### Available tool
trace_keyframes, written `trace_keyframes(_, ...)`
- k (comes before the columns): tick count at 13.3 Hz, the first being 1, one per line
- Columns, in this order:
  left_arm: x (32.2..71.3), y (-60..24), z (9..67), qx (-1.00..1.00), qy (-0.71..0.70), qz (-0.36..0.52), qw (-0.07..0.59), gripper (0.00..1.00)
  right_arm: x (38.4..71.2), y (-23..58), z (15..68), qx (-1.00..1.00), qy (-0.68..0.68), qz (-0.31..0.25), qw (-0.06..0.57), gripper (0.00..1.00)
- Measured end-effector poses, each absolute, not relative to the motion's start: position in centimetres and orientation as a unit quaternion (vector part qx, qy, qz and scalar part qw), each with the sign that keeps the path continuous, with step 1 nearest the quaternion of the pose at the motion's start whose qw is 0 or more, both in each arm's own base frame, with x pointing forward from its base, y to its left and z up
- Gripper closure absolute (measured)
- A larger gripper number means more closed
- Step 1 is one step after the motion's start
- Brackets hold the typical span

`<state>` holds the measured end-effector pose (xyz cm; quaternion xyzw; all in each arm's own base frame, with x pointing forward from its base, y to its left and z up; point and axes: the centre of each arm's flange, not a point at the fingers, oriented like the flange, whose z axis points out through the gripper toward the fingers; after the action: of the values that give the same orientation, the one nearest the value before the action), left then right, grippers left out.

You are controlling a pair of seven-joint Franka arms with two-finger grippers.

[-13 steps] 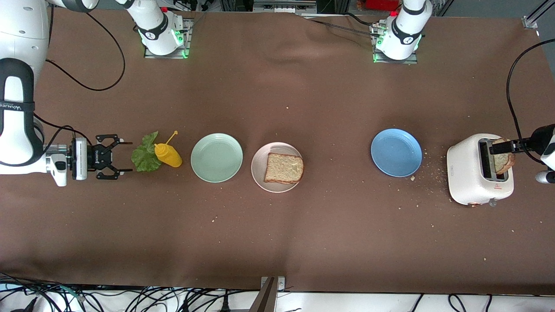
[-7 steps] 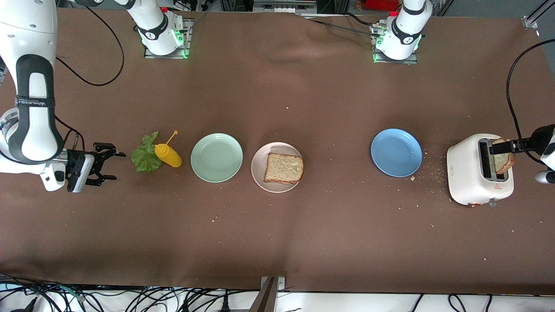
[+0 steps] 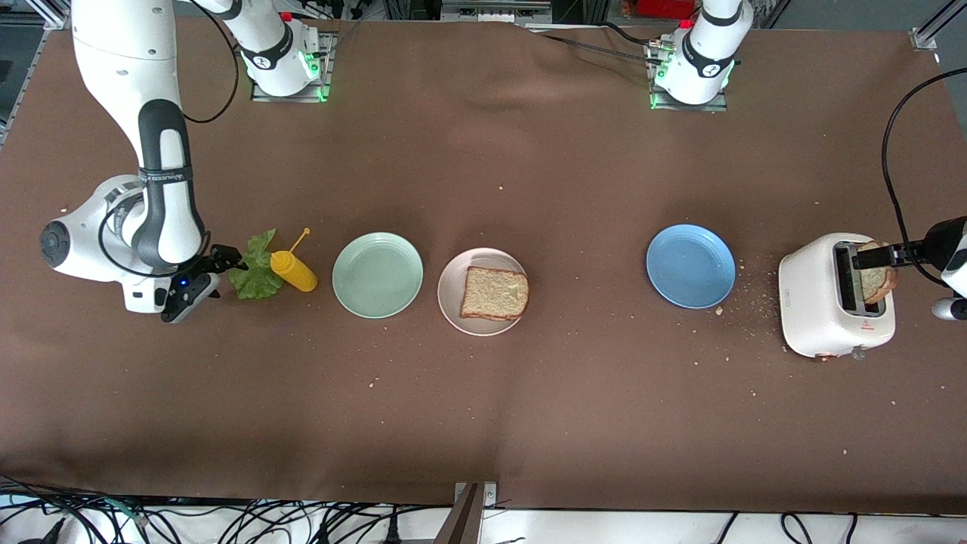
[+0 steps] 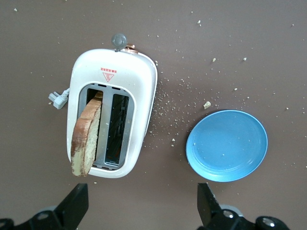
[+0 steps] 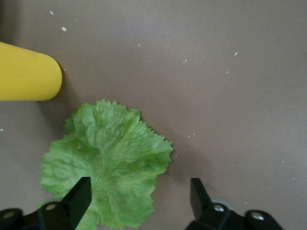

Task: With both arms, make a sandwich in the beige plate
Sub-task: 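Grasp the green lettuce leaf with the right gripper, then lift the lettuce leaf and carry it over the beige plate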

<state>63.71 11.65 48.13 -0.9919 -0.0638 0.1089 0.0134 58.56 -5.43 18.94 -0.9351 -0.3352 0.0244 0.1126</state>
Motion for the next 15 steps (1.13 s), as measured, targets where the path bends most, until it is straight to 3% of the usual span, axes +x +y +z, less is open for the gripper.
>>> trace_keyframes(1, 63.7, 11.7, 48.1, -0.992, -0.064, 0.109, 0.013, 0.00, 58.2, -5.4, 18.5, -0.939, -0.326, 0.026, 0.107, 0.11)
trace_keyframes(2, 63.7, 11.6, 48.1, -0.992, -0.064, 0.109, 0.013, 0.00, 58.0, -5.4, 18.3, -0.942, -0.318, 0.027, 0.103, 0.17)
trace_keyframes(8, 63.7, 11.6, 48.1, -0.992, -0.064, 0.109, 0.013, 0.00, 57.6, -4.0, 18.1, -0.950, -0.297, 0.033, 0.095, 0.88)
trace_keyframes(10, 63.7, 11.6, 48.1, -0.992, -0.064, 0.109, 0.013, 0.00, 58.0, -4.2, 19.2, -0.951, -0.298, 0.026, 0.079, 0.96)
trace_keyframes(15, 63.7, 11.6, 48.0, -0.992, -0.063, 0.110, 0.013, 0.00, 60.1, -0.7, 27.6, -0.941, -0.336, 0.013, -0.018, 0.97)
